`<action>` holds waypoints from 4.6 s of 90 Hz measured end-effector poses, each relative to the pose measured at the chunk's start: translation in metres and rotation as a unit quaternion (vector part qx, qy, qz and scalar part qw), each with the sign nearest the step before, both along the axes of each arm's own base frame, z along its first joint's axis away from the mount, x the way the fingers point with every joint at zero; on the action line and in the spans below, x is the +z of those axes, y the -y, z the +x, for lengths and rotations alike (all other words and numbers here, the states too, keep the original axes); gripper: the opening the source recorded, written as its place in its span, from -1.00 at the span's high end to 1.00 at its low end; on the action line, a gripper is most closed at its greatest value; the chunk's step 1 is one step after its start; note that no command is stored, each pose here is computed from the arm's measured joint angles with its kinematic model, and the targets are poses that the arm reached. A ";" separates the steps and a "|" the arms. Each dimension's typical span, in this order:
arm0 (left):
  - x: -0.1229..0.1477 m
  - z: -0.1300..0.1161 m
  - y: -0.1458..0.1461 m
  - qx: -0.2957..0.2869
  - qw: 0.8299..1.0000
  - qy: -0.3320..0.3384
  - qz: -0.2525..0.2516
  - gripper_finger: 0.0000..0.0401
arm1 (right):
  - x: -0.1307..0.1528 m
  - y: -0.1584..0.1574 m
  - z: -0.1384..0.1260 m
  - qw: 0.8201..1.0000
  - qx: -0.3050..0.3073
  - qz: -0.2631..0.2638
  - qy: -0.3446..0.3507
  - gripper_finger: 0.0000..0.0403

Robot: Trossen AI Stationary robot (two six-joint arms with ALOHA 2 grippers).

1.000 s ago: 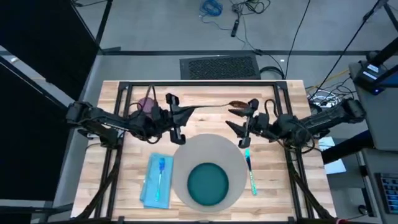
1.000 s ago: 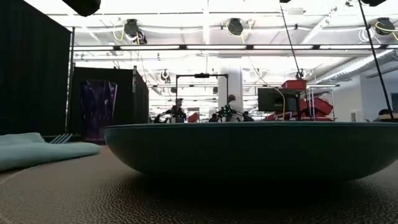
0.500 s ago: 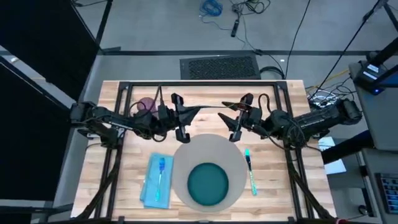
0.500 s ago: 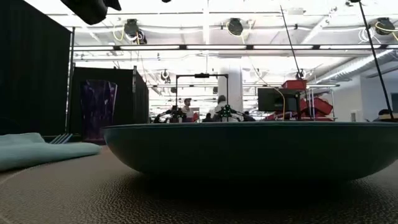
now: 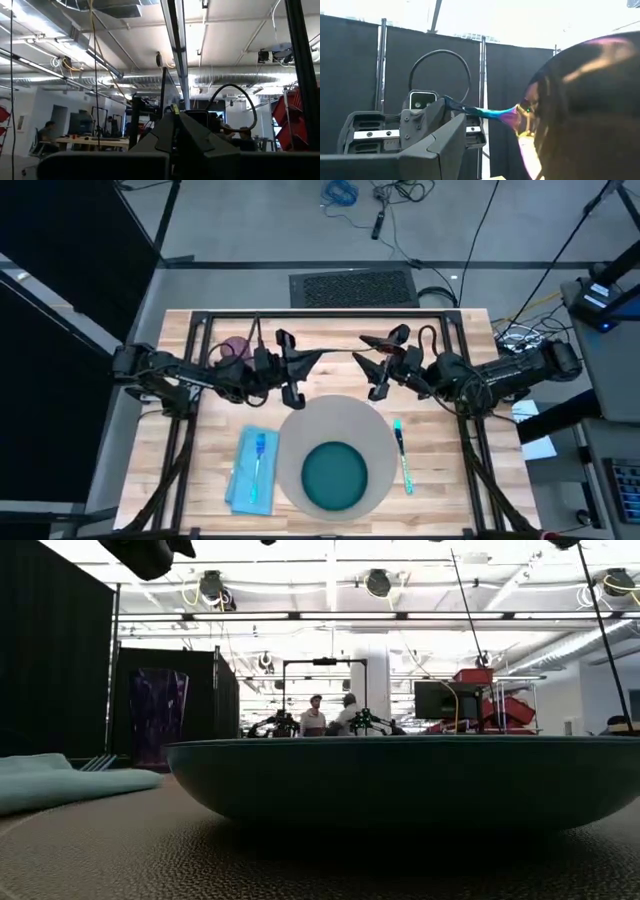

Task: Set table place
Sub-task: Put the blue spoon beside the blue knife on the table

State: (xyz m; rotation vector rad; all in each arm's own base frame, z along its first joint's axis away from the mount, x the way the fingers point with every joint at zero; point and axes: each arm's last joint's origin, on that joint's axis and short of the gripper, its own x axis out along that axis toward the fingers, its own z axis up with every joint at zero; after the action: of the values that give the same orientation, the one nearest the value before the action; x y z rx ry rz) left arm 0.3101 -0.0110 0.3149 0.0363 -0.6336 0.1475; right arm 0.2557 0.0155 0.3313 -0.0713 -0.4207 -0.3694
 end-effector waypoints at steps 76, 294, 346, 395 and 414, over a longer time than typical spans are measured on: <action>-0.016 0.030 -0.007 -0.028 0.999 -0.008 -0.017 1.00 | 0.008 0.003 -0.004 0.999 -0.010 -0.005 0.042 0.07; -0.017 0.024 -0.007 0.052 0.981 -0.168 -0.082 -0.37 | 0.059 -0.002 -0.138 0.796 -0.087 0.363 -0.476 1.00; 0.015 -0.010 0.016 0.027 0.977 -0.203 -0.062 -0.37 | -0.052 -0.104 -0.160 0.605 -0.032 0.585 -0.539 1.00; 0.015 -0.011 0.021 0.018 0.977 -0.202 -0.064 -0.37 | -0.152 -0.139 -0.139 0.554 -0.056 0.664 -0.499 1.00; 0.015 -0.011 0.022 0.016 0.977 -0.202 -0.064 -0.37 | -0.173 -0.135 -0.140 0.543 -0.035 0.676 -0.497 1.00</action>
State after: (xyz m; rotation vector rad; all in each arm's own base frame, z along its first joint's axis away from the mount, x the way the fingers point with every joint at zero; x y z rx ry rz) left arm 0.2991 -0.0326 0.3298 -0.0476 -0.2170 0.2059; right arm 0.1153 0.1505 0.1584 1.2117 1.1146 -0.5825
